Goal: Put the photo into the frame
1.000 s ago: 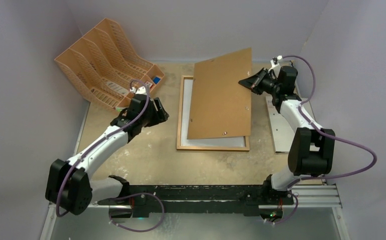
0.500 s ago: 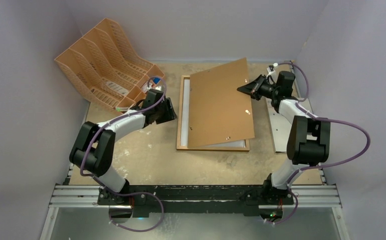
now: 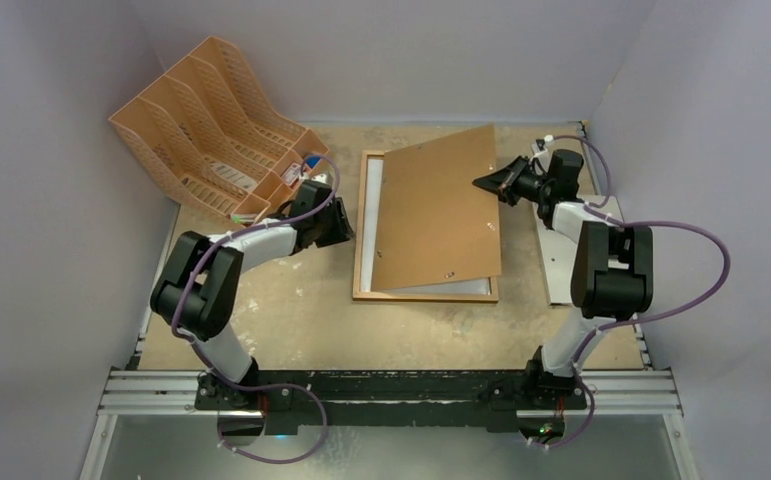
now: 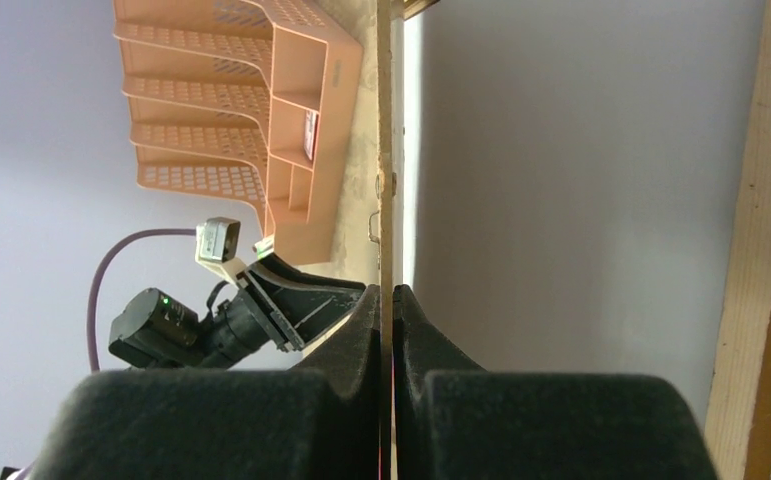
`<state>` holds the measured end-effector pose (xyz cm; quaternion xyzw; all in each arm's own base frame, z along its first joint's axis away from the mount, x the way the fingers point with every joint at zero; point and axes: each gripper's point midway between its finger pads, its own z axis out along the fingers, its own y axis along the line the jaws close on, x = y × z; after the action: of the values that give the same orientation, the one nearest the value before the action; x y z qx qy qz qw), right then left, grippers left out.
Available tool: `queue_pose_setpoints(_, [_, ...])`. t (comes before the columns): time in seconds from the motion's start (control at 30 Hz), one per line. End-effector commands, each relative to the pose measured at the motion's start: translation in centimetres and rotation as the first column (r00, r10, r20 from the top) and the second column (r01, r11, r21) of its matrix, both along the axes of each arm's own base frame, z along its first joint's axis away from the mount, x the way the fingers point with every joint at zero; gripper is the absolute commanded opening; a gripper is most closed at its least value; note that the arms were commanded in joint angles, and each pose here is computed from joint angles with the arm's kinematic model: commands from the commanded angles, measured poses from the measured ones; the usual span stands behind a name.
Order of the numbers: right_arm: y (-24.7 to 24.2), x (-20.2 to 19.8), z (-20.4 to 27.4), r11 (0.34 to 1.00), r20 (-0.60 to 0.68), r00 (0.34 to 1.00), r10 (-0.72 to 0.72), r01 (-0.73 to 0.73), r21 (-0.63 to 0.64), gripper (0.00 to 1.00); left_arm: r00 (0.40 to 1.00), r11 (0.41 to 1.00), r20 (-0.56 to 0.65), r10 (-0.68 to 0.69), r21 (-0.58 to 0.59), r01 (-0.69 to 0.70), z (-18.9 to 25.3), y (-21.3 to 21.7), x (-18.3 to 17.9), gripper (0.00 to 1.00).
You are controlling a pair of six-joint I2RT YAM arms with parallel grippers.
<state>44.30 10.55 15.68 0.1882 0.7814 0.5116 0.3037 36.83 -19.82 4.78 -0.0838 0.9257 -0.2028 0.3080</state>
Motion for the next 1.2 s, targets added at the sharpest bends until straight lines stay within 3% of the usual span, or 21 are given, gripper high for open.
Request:
queue_pose_setpoints(0.0, [0.4, 0.6, 1.6, 0.999, 0.046, 0.999, 0.017, -0.019, 0.038, 0.0, 1.0, 0.999, 0.02, 0.012, 0.038, -0.012, -1.0, 0.5, 0.7, 0.4])
queue_pose_setpoints(0.67, [2.3, 0.9, -3.2, 0.998, -0.056, 0.996, 0.066, -0.065, 0.023, 0.0, 1.0, 0.999, -0.013, -0.028, 0.028, 0.028, -2.2, 0.0, 0.0, 0.32])
queue_pose_setpoints(1.03, [1.9, 2.5, -4.9, 0.988, -0.041, 0.994, 0.106, -0.11, -0.109, 0.2, 0.999, 0.999, -0.016, -0.028, 0.047, 0.028, -2.0, 0.3, 0.1, 0.32])
queue_pose_setpoints(1.17, [2.4, 2.3, -5.0, 0.985, -0.053, 0.993, 0.109, -0.115, -0.131, 0.28, 0.999, 0.994, -0.024, 0.037, 0.103, -0.034, -1.7, 1.7, 0.0, 0.33])
